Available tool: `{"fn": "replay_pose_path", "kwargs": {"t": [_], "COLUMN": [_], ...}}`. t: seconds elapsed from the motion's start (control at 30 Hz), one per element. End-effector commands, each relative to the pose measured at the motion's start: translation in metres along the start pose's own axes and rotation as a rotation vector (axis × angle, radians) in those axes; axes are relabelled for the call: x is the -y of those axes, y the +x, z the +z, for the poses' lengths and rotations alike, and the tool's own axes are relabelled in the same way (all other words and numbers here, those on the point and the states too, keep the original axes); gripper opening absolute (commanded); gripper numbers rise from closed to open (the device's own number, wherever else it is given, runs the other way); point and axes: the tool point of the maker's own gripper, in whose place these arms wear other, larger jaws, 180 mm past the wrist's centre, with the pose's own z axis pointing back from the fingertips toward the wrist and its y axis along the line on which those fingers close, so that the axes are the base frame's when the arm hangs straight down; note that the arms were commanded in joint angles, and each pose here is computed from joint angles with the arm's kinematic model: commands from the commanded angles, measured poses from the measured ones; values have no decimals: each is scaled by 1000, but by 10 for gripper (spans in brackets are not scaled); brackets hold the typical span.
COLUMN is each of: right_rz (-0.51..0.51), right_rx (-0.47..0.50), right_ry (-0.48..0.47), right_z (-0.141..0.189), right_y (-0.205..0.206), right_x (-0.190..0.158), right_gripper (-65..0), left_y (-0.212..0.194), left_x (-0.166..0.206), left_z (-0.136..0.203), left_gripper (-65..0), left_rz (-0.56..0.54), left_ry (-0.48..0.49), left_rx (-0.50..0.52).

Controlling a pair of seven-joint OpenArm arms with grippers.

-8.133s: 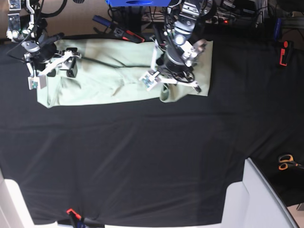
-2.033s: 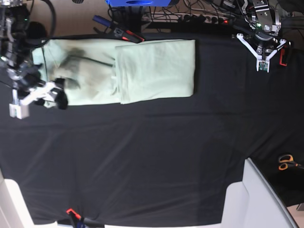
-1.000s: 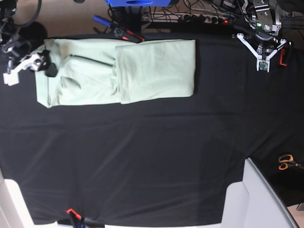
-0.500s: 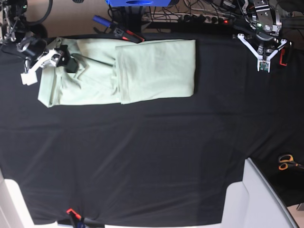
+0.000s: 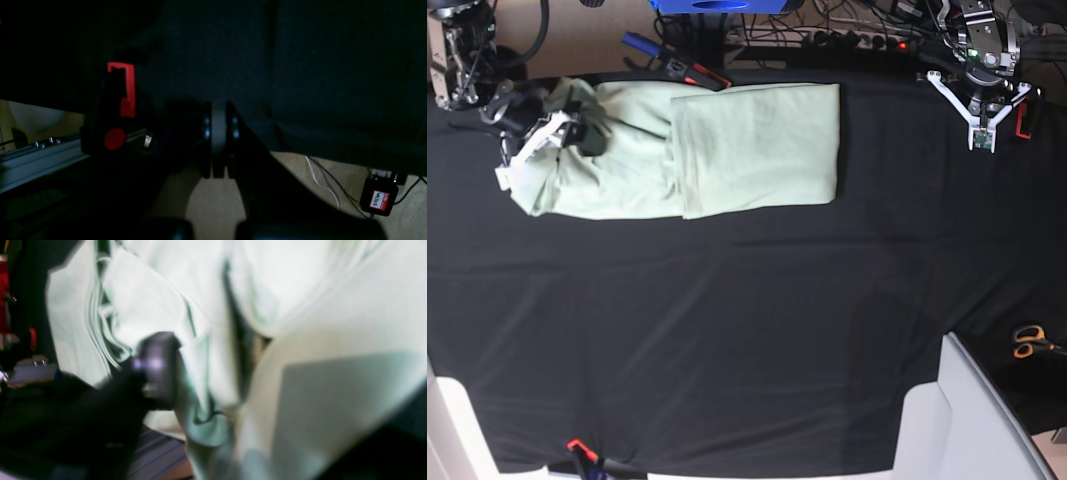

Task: Fold the T-shirt properly
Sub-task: 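Grasp the strip's other end with the right gripper, then lift the held end with the right gripper and fold it over the stack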

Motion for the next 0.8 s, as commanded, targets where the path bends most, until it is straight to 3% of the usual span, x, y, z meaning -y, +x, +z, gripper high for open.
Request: {"fn": "replay_pose_path", "kwargs": {"t": [0.0,0.1,0.2,0.37,0.57,0.77], "right_rz": [15,17,24,118,137,242], "right_rx": [24,24,20,-14,-61,-110], "right_ry": [14,9,2,-56,-223,-330], "right_z": [3,4,6,10,18,24], "right_y": [9,10,10,17,27,53], "right_x": [-2,0,3,13,47,67], "right_gripper": [-531,-650,-643,-647,-647,-647], "left_y": [2,-4,-7,-6,-6,-6], "left_x": [-7,-4,-3,-4,-4,-4], "left_z": [1,-2,-3,-2,-2,-2], "left_gripper": [-650,-650,-650,-650,-650,-650], "left_rz": [-5,-3,-3,-4,-4,-4], "left_ry": [20,12,9,11,11,10], "left_rx": [13,-6,-13,-7,-7,-8]}}
